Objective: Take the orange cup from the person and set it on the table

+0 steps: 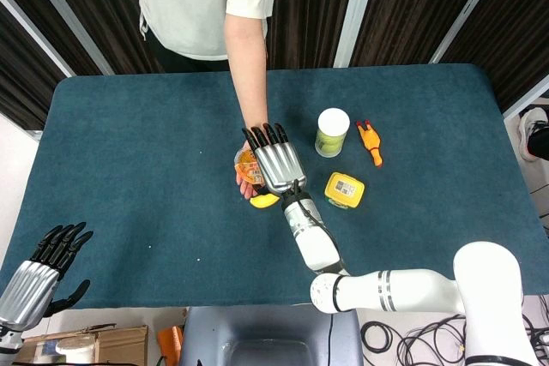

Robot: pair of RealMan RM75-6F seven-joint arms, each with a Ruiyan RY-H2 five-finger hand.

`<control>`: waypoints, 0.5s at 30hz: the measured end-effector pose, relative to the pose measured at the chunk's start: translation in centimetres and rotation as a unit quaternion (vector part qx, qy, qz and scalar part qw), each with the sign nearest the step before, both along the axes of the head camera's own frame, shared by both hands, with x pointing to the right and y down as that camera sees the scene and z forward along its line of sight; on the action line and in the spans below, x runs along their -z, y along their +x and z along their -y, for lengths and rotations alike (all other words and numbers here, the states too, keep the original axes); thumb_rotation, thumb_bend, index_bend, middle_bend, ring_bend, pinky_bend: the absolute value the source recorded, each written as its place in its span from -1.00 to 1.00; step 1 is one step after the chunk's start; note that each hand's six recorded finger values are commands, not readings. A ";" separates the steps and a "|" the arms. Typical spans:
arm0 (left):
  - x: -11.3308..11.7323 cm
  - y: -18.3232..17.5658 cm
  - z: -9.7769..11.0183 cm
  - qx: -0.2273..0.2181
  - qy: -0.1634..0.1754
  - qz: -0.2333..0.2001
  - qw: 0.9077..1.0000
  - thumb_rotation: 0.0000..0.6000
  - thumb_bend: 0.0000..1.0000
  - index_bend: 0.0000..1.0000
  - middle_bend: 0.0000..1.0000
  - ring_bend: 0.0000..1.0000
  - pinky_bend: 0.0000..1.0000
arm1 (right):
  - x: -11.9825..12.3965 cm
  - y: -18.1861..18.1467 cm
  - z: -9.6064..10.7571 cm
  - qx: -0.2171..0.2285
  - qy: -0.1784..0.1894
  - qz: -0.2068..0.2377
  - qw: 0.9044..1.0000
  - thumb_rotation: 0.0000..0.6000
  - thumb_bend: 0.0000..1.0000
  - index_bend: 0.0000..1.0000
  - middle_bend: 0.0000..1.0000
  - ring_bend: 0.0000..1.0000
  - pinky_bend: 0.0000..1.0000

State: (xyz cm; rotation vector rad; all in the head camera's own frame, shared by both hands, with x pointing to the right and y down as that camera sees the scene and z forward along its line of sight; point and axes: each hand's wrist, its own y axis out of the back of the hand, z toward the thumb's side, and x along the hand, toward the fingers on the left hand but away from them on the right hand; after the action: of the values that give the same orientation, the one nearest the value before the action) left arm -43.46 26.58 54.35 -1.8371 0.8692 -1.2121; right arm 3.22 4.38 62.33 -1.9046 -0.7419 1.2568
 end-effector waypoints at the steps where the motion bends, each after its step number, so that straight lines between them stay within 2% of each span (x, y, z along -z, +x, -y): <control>1: 0.0 0.0 0.0 0.000 0.001 0.000 1.000 1.00 -0.26 -1.00 -1.00 -1.00 -0.87 | -0.1 -0.1 0.0 -0.001 -0.003 0.002 1.000 1.00 -0.71 -0.71 -0.66 -1.00 -1.00; 5: 0.2 -0.1 0.0 0.001 0.004 -0.001 1.000 1.00 -0.26 -1.00 -1.00 -1.00 -0.87 | -0.8 -0.2 -0.3 0.000 -0.010 -0.009 1.000 1.00 -0.71 -0.69 -0.63 -1.00 -1.00; 9: 0.2 -0.1 -0.1 0.001 0.005 -0.001 1.000 1.00 -0.26 -1.00 -1.00 -1.00 -0.87 | -1.3 -0.4 -0.5 0.001 -0.012 -0.012 1.000 1.00 -0.71 -0.58 -0.52 -0.88 -0.94; 10: 0.3 -0.2 -0.1 0.002 0.005 -0.001 1.000 1.00 -0.26 -1.00 -1.00 -1.00 -0.87 | -1.3 -0.4 -0.5 0.001 -0.011 -0.010 1.000 1.00 -0.71 -0.53 -0.48 -0.84 -0.89; 15: 0.4 -0.3 -0.1 0.003 0.008 -0.002 1.000 1.00 -0.26 -1.00 -1.00 -1.00 -0.87 | -1.1 -0.6 -0.4 0.001 0.006 0.000 1.000 1.00 -0.71 0.05 -0.12 -0.35 -0.26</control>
State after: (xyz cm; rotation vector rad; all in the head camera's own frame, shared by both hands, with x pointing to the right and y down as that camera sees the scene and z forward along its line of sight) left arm -43.74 26.66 53.92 -1.8257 0.8858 -1.2024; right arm 2.65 4.83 63.38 -1.8946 -0.7448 1.2480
